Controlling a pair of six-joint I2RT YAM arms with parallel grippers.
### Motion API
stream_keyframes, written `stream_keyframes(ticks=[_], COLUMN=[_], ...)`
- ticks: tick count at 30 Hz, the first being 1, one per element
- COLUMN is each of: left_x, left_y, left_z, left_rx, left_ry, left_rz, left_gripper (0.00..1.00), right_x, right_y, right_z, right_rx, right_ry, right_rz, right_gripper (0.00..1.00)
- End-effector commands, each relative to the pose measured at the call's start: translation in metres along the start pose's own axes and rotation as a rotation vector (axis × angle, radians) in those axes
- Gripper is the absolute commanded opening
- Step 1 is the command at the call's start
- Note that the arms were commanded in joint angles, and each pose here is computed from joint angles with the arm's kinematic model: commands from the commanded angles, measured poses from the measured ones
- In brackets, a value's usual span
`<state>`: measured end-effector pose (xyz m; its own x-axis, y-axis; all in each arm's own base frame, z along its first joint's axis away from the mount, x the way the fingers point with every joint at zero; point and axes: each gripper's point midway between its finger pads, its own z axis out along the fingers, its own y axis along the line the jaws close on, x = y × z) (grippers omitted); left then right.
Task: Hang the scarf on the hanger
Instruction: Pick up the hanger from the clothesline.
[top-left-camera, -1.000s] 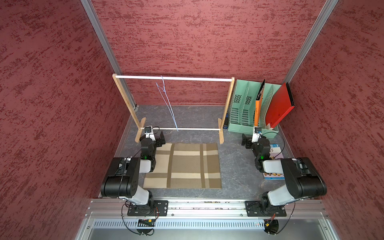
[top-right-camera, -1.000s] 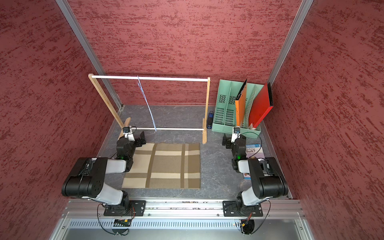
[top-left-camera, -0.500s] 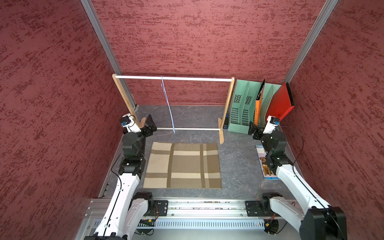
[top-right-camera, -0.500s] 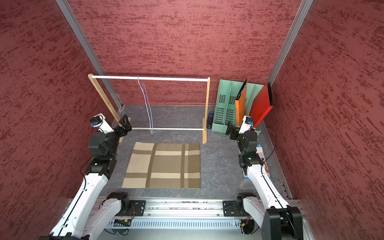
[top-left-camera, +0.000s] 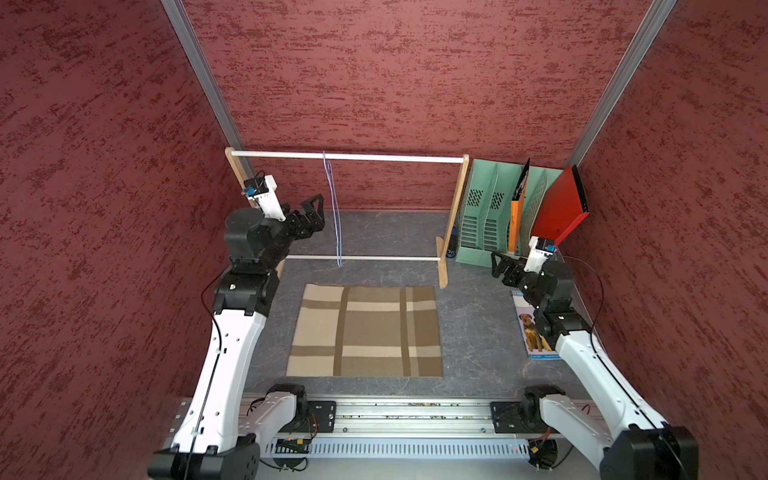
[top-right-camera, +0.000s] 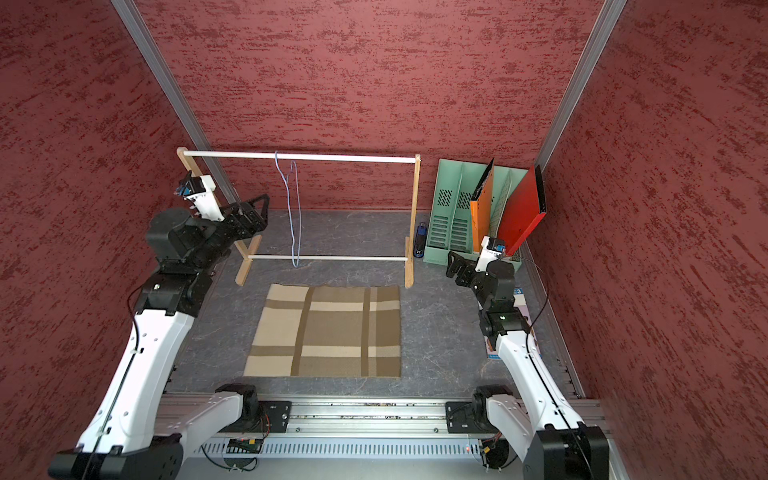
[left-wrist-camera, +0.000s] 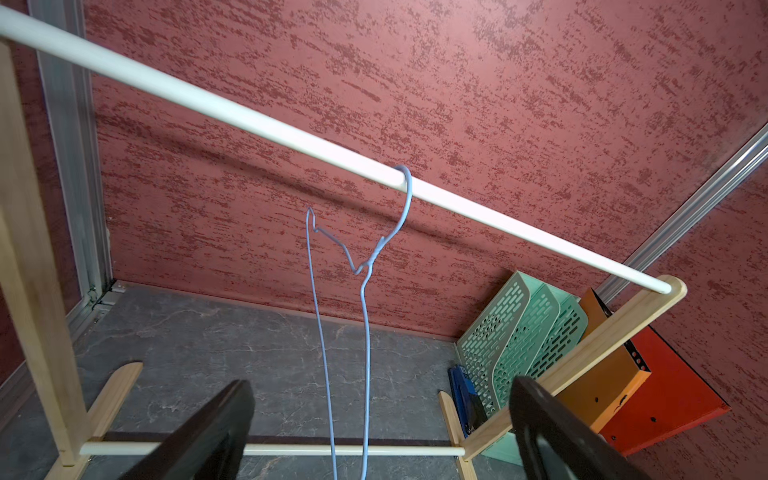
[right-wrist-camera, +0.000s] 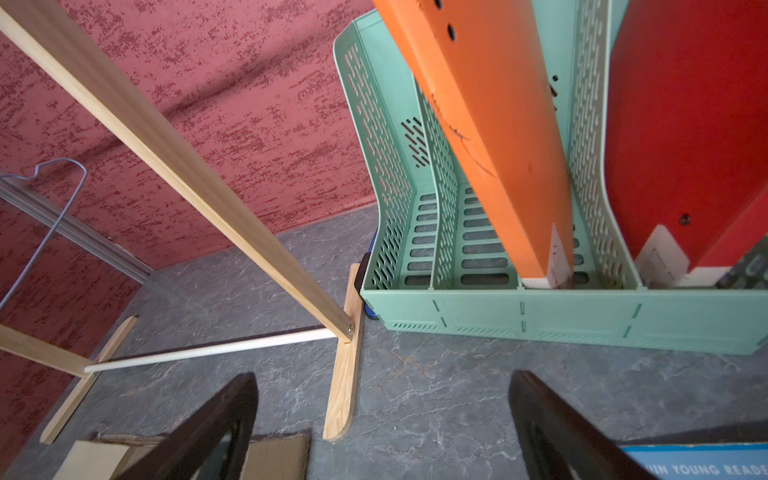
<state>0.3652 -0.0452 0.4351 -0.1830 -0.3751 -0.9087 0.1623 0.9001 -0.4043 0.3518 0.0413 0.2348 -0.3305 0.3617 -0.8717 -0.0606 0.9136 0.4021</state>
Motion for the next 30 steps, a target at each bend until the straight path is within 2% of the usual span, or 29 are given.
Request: stream_keyframes(ticks=[1,7,15,27,30], left_x=[0.013,0.024,0.026,0.039,0.042], left_y=[-0.006,0.002,0.021,0.029,0.029], left_z=[0.021,0.064,0.099,0.124,0.126], left_rx=[0.047,0.039,-0.030,-0.033,-0.030], left_ry=[0.106,0.197,0.210,0.255,0.263], left_rz=[0.001,-0.002,0.050,0.073,0.076], left_gripper=[0.96,0.92,0.85,0.52,0.40], right_x=[-0.008,-0.003,-0.001,0.002,0.004], right_y=[0.010,0.004,0.001,-0.003,-0.003], right_z=[-0.004,-0.006,-0.005,-0.002,0.000], right_rx=[-0.039,-0.014,0.001,0.016,0.015], right_ry=[0.003,0.011,0.015,0.021,0.028], right_rz=[0.023,0.017,0.005,0.015,0.023], right_gripper=[0.99,0.99,0.99,0.98,0.99])
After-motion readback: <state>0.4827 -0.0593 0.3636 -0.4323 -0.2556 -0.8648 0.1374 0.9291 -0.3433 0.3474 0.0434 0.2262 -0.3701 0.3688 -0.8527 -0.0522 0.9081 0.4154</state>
